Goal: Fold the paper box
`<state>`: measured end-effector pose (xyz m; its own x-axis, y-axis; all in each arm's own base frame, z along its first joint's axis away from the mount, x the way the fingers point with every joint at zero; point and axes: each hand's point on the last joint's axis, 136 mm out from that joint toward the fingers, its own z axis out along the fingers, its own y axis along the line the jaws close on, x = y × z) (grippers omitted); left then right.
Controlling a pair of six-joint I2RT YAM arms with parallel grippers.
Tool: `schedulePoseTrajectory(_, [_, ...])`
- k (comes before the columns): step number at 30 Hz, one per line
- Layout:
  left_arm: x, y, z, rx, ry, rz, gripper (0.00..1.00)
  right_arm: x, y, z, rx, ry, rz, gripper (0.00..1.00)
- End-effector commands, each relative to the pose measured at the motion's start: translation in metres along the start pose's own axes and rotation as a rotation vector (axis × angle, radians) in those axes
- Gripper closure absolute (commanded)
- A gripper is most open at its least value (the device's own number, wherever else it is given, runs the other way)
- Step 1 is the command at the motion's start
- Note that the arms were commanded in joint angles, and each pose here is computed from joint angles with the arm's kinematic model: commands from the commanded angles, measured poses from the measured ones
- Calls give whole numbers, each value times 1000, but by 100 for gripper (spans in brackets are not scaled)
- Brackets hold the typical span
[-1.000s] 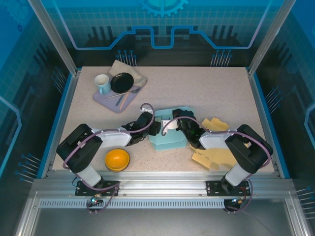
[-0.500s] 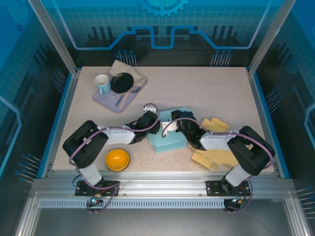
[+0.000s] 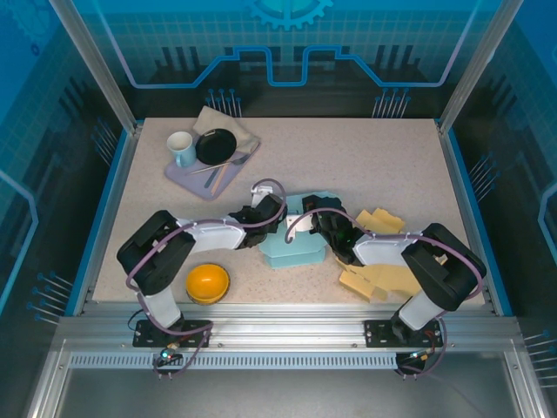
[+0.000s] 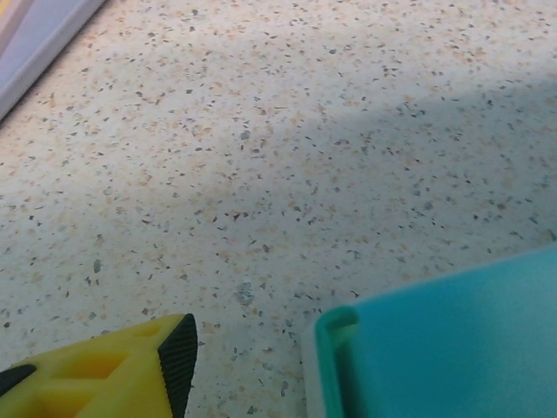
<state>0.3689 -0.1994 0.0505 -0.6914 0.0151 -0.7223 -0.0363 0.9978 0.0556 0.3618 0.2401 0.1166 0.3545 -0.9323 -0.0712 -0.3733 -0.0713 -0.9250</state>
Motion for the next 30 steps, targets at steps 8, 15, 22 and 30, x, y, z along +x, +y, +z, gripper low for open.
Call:
schedulePoseTrajectory(8, [32,74,7,-312,76,-15,47,12,21,-4,-99,33,0,100])
schedulePoseTrajectory(15, [45,95,7,-361,114,-40,51,16,16,-4,-85,44,5,100])
schedulePoseTrajectory(22, [49,104,8,-384,133,-50,71,20,12,-5,-78,57,13,100])
schedulePoseTrajectory(30, [51,104,8,-392,145,-59,67,22,7,-6,-70,63,22,100])
